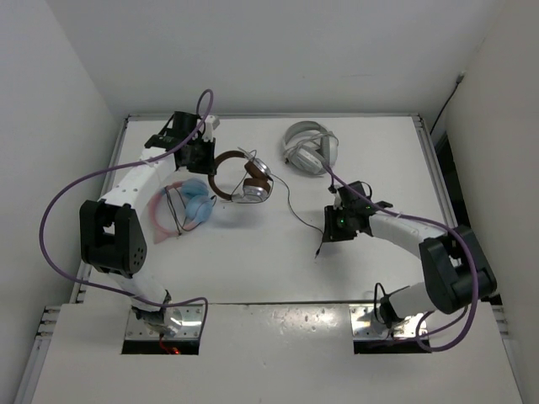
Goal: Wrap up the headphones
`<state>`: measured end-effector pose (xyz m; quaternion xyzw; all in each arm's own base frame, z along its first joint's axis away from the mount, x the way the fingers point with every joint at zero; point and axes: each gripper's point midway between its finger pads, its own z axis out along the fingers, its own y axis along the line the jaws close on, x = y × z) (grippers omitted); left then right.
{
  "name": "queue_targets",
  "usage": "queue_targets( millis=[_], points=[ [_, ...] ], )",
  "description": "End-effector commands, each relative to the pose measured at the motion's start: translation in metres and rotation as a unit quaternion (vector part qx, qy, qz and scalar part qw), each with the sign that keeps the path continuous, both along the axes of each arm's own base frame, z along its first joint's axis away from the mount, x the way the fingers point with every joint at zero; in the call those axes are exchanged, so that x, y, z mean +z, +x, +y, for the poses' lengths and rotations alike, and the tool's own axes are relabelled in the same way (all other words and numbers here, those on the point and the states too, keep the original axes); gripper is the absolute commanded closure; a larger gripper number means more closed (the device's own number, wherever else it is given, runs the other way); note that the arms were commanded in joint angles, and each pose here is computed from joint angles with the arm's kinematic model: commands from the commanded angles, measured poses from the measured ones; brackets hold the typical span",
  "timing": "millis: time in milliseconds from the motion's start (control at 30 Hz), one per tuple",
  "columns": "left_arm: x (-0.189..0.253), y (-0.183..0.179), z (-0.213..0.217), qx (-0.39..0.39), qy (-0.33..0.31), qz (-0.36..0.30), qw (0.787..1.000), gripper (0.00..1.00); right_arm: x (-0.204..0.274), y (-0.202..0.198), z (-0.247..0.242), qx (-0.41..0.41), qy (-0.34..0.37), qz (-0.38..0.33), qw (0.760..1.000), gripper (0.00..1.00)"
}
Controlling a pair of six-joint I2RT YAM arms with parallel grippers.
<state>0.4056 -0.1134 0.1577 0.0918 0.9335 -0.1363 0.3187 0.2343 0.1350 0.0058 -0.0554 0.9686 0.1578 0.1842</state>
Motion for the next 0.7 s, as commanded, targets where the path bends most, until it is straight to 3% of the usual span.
queue_targets(
  millis=[0,667],
  points=[
    [0.015,0.011,-0.007,-0.001,-0.028,-0.027,0.999,1.00,0.017,0.036,0.016,-0.006,0.007,-0.055,0.998,0.67],
    [0.013,0.012,-0.003,0.000,-0.025,-0.028,0.999,1.00,-0.006,0.047,0.019,-0.012,-0.020,-0.022,1.000,0.69]
  ],
)
